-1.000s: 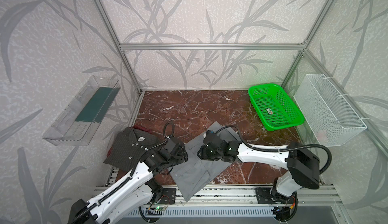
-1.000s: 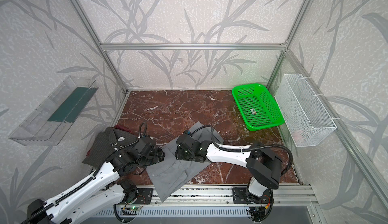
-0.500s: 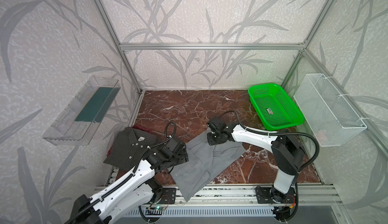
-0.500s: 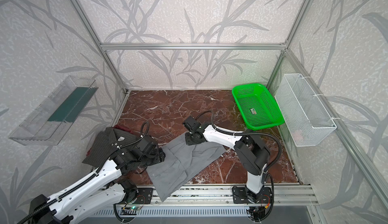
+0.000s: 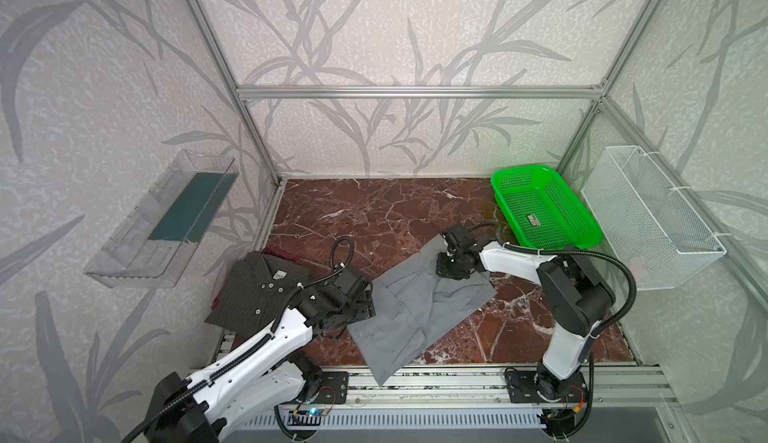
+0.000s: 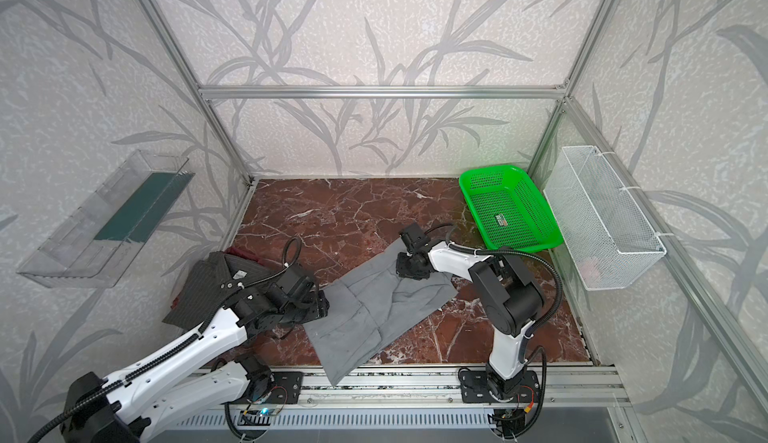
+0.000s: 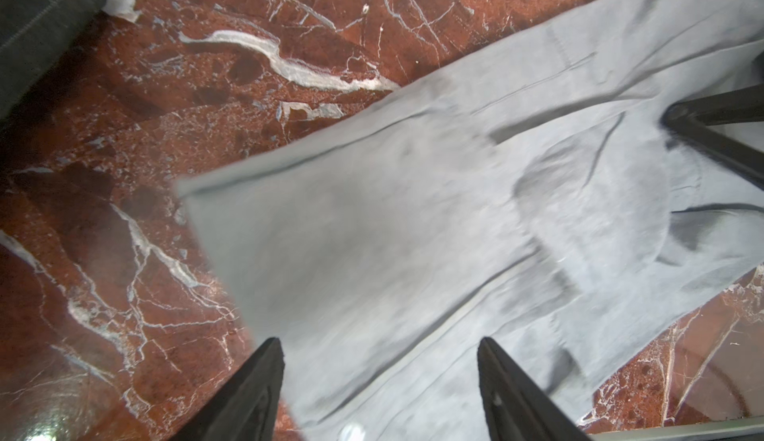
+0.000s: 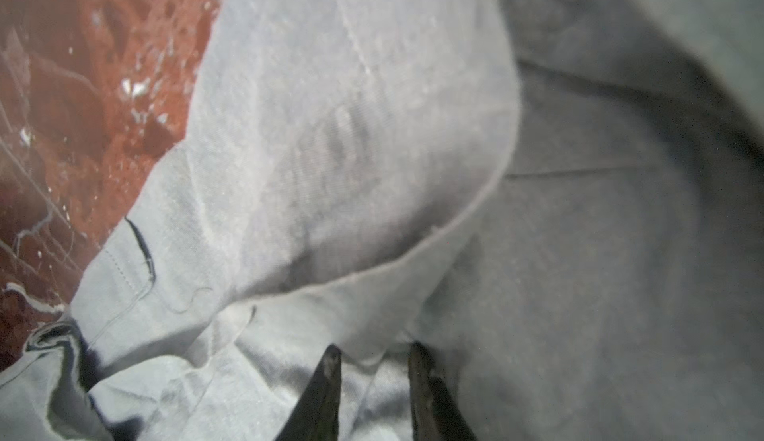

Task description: Fold and stack the long sleeve shirts

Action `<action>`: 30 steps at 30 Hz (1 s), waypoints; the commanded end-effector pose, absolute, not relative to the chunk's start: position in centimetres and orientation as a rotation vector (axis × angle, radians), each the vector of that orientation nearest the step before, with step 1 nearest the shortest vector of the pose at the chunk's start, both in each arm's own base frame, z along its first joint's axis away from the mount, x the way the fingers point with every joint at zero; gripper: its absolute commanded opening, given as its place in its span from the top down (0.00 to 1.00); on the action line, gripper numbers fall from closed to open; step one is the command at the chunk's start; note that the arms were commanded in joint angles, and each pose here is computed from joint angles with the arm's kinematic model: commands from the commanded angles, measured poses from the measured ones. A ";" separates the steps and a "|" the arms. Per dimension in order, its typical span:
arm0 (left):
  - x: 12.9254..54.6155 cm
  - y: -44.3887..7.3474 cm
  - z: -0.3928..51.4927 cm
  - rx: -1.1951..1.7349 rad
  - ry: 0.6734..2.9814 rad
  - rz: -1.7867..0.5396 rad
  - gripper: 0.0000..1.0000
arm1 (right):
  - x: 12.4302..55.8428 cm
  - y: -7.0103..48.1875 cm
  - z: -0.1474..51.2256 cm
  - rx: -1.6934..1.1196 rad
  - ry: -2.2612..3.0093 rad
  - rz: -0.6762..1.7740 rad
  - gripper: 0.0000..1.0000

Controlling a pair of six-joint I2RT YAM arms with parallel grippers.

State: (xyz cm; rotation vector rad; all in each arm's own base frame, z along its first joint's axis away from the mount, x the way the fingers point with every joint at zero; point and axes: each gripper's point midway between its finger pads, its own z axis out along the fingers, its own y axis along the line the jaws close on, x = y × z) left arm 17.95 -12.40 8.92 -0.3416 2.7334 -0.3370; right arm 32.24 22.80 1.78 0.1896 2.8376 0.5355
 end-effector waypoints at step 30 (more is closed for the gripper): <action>21.4 -15.8 4.4 -0.251 2.758 -0.510 0.14 | 23.1 33.9 9.2 -0.251 2.728 0.850 0.73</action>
